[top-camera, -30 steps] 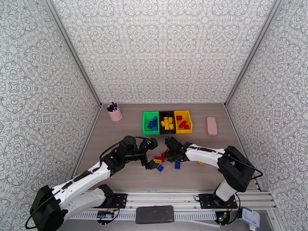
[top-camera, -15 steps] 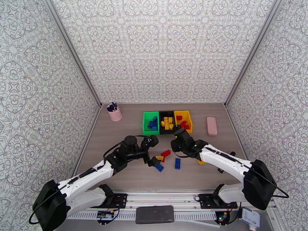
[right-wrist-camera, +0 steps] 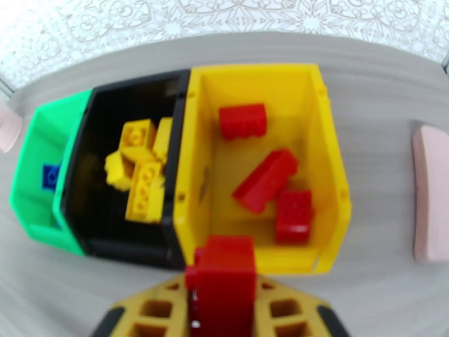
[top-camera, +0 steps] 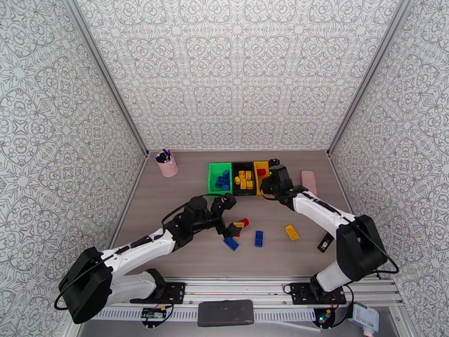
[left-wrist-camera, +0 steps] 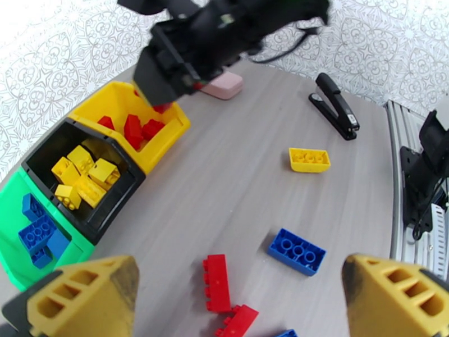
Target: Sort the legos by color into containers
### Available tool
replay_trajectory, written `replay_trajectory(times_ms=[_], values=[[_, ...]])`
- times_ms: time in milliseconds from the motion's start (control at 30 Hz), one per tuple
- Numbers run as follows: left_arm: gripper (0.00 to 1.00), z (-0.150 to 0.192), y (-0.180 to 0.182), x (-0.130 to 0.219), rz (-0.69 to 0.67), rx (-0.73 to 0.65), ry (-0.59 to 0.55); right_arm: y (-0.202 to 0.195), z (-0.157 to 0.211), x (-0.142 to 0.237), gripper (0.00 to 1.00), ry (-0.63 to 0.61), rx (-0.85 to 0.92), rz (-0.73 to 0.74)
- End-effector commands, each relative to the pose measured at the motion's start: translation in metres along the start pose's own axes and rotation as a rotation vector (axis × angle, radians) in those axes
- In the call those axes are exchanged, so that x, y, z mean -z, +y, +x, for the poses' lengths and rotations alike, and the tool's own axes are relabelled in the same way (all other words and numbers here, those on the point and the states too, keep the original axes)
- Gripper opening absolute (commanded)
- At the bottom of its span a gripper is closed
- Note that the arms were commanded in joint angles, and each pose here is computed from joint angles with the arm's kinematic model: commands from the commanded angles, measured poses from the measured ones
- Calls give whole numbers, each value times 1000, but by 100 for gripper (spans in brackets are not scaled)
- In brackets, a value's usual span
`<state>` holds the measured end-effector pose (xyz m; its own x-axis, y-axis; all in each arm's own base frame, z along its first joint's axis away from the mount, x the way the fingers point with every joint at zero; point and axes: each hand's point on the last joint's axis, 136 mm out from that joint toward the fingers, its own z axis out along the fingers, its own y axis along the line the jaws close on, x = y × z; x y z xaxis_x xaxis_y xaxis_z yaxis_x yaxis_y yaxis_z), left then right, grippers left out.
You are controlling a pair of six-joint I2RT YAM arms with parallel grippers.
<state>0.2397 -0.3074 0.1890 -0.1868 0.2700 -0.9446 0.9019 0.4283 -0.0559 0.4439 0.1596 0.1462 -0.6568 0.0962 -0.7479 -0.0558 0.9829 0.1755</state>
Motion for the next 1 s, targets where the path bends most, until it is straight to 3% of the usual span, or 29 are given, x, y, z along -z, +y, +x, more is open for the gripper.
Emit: replay_trajectory(times_ms=[0, 200, 400, 700, 967], values=[[100, -14, 1, 1, -21, 1, -30, 5, -28, -21, 16, -49, 33, -30], [100, -9, 0, 5, -35, 0, -15, 3, -41, -62, 17, -29, 69, -21], [100, -9, 1, 6, -40, -1, -13, -1, -52, -79, 22, -61, 112, -2], [100, -9, 3, 7, -62, 8, -17, 10, -78, -34, 51, -136, 112, -59], [99, 5, 33, 0, -226, 71, 62, 13, -74, 32, 75, -212, 147, -137]])
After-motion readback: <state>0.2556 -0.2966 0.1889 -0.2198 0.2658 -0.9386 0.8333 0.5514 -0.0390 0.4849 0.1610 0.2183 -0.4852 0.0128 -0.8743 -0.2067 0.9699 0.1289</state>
